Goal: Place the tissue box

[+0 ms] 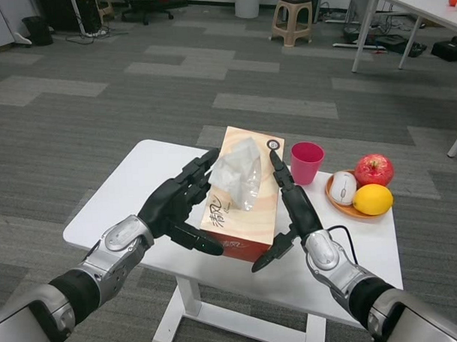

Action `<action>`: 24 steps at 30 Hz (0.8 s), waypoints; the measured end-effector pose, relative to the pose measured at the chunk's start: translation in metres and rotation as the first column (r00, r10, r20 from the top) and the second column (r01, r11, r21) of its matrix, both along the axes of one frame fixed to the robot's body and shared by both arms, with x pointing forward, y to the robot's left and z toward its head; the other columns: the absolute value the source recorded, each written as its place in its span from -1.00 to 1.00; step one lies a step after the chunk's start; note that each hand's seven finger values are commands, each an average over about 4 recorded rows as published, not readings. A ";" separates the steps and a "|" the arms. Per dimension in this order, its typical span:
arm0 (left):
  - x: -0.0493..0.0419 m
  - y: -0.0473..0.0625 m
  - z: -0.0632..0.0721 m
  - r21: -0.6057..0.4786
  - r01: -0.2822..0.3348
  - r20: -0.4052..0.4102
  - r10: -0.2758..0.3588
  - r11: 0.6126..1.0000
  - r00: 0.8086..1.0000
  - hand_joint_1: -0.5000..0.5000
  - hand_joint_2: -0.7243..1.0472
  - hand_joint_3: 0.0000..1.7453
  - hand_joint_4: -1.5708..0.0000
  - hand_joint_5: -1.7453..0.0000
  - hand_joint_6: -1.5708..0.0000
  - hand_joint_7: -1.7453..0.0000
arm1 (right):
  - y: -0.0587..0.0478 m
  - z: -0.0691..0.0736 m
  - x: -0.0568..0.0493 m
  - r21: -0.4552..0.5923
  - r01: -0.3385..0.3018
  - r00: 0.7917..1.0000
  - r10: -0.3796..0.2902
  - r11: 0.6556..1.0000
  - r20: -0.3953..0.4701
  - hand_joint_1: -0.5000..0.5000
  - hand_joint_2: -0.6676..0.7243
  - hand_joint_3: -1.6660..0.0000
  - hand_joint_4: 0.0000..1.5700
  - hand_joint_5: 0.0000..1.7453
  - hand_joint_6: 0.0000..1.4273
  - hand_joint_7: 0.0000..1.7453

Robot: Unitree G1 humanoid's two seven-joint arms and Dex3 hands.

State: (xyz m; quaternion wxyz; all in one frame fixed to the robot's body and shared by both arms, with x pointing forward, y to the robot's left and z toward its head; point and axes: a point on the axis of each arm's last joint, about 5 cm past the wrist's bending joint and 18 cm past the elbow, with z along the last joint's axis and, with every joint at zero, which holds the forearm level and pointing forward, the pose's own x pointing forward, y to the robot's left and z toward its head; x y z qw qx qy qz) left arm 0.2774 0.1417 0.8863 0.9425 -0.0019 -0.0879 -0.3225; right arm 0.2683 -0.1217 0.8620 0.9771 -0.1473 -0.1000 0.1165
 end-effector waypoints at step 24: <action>-0.0052 0.006 -0.026 0.184 0.025 -0.129 -0.001 0.983 0.992 1.00 0.25 -1.00 1.00 1.00 1.00 1.00 | -0.007 -0.017 -0.005 -0.112 0.028 0.996 -0.037 0.993 -0.081 -0.75 -0.55 0.62 -0.99 -1.00 -1.00 -1.00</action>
